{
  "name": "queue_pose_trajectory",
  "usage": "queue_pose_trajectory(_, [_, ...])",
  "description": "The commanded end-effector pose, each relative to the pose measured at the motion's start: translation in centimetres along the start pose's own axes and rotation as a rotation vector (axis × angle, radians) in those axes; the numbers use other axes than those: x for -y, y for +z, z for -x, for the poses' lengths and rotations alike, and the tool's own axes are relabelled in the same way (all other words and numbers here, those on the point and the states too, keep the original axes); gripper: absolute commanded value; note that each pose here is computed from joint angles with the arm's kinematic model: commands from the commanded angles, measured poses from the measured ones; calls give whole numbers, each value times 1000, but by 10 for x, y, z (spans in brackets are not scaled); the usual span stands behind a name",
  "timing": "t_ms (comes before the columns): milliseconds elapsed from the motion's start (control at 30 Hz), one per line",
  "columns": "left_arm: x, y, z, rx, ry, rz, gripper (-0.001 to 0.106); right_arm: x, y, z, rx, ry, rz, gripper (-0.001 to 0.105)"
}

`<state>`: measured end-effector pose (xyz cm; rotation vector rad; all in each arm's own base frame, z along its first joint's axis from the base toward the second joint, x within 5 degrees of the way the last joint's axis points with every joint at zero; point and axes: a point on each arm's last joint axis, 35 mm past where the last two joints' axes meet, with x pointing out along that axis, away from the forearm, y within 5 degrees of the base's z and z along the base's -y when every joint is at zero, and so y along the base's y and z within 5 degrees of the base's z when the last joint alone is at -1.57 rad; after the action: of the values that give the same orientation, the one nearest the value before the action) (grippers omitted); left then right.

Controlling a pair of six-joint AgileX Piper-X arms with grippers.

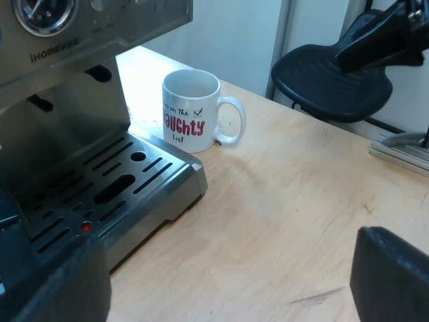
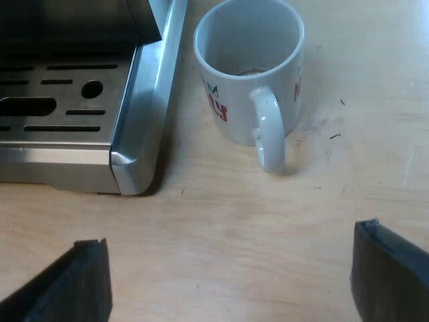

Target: Place mug into machine

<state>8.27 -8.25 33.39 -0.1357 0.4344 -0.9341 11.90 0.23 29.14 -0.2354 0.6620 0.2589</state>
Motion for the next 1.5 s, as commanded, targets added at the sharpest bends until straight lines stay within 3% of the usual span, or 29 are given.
queue_pose_trajectory(33, [1,2,1,9,-6,0,79,1,-6,-13,38,-8,17,74])
queue_pose_trajectory(333, [1,0,1,-9,-2,5,79,0,-27,-41,105,-31,29,74])
queue_pose_trajectory(533, [0,-2,1,-27,2,11,79,-3,-48,-64,200,-64,49,74])
queue_pose_trajectory(733, [0,-2,1,-27,2,11,79,-5,-66,-82,170,-58,43,74])
queue_pose_trajectory(1500, [0,-2,1,-27,2,11,79,10,-63,-151,193,-78,42,74])
